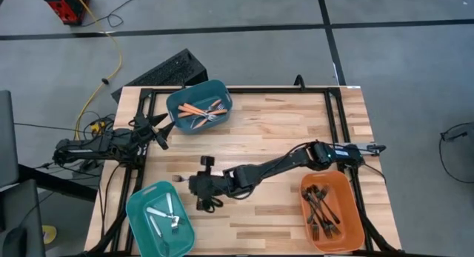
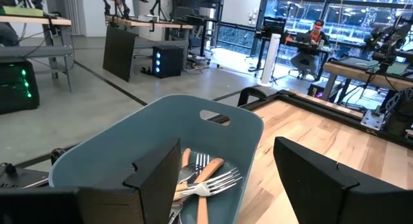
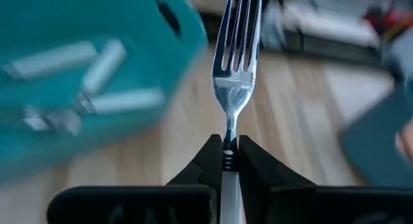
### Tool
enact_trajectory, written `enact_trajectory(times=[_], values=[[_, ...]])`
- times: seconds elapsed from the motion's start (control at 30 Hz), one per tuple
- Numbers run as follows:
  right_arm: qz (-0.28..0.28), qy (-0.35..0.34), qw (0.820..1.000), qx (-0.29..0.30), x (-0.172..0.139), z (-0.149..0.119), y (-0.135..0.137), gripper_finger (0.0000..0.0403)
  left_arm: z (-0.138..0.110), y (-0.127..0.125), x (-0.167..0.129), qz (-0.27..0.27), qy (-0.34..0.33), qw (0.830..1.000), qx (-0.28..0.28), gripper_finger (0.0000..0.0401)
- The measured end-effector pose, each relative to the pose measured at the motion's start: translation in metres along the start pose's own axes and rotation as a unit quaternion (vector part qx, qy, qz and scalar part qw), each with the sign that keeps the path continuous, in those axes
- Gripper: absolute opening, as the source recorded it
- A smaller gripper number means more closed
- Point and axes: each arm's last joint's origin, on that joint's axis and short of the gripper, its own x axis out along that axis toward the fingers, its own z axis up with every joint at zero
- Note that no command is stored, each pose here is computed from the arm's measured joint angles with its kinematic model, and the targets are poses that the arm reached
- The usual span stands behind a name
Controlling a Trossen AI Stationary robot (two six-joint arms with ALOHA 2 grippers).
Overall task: Sort silverware by color (type)
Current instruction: Put the white fork into the green bin
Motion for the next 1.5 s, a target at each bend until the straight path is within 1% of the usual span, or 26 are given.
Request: enact_trajectory(times=[0.1,0.27,0.37,0.47,0.57,0.63,0.73,0.77,0.83,0.9,1.03,1.13,1.33,1.43,1.5], values=[[0.008,-0.059,0.998,-0.013,-0.009,0.016,0.008,0.0048,0.0,0.0,0.0,0.0,0.0,1.0,-0.004,0.0235],[0.044,-0.151,0.985,-0.076,-0.015,0.03,0.023,0.0048,0.0,0.0,0.0,0.0,0.0,1.0,-0.009,0.0235],[0.053,-0.187,0.978,-0.078,-0.018,0.037,0.025,0.0048,0.0,0.0,0.0,0.0,0.0,1.0,-0.009,0.0235],[0.064,-0.214,0.971,-0.084,-0.018,0.042,0.021,0.0048,0.0,0.0,0.0,0.0,0.0,1.0,-0.009,0.0235],[0.118,-0.273,0.95,-0.091,-0.016,0.049,0.017,0.0048,0.0,0.0,0.0,0.0,0.0,1.0,-0.009,0.0235],[0.146,-0.33,0.928,-0.086,-0.011,0.052,0.017,0.0048,0.0,0.0,0.0,0.0,0.0,1.0,-0.009,0.0235],[0.19,-0.383,0.9,-0.083,0.002,0.045,0.021,0.0048,0.0,0.0,0.0,0.0,0.0,1.0,-0.009,0.0235],[0.201,-0.393,0.894,-0.076,0.007,0.042,0.022,0.0048,0.0,0.0,0.0,0.0,0.0,1.0,-0.009,0.0235],[0.213,-0.403,0.888,-0.068,0.016,0.037,0.022,0.0048,0.0,0.0,0.0,0.0,-0.001,1.0,-0.009,0.0235],[0.222,-0.421,0.877,-0.064,0.024,0.032,0.021,0.0048,0.0,0.0,0.0,0.0,0.0,1.0,-0.007,0.0235],[0.245,-0.442,0.862,-0.035,0.04,0.02,0.02,0.0048,0.0,0.0,0.0,0.0,-0.001,1.0,-0.006,0.0235],[0.263,-0.445,0.856,-0.012,0.054,0.008,0.019,0.0048,0.0,0.0,0.0,0.0,-0.001,1.0,-0.009,0.0235],[0.27,-0.43,0.861,0.014,0.078,-0.013,0.015,0.0048,0.0,0.0,0.0,0.0,-0.001,1.0,-0.012,0.0235],[0.275,-0.416,0.867,0.004,0.081,-0.015,0.015,0.0048,0.0,0.0,0.0,0.0,-0.001,1.0,-0.012,0.0235],[0.277,-0.414,0.867,-0.004,0.081,-0.015,0.015,0.0048,0.0,0.0,0.0,0.0,-0.001,1.0,-0.011,0.0235]])
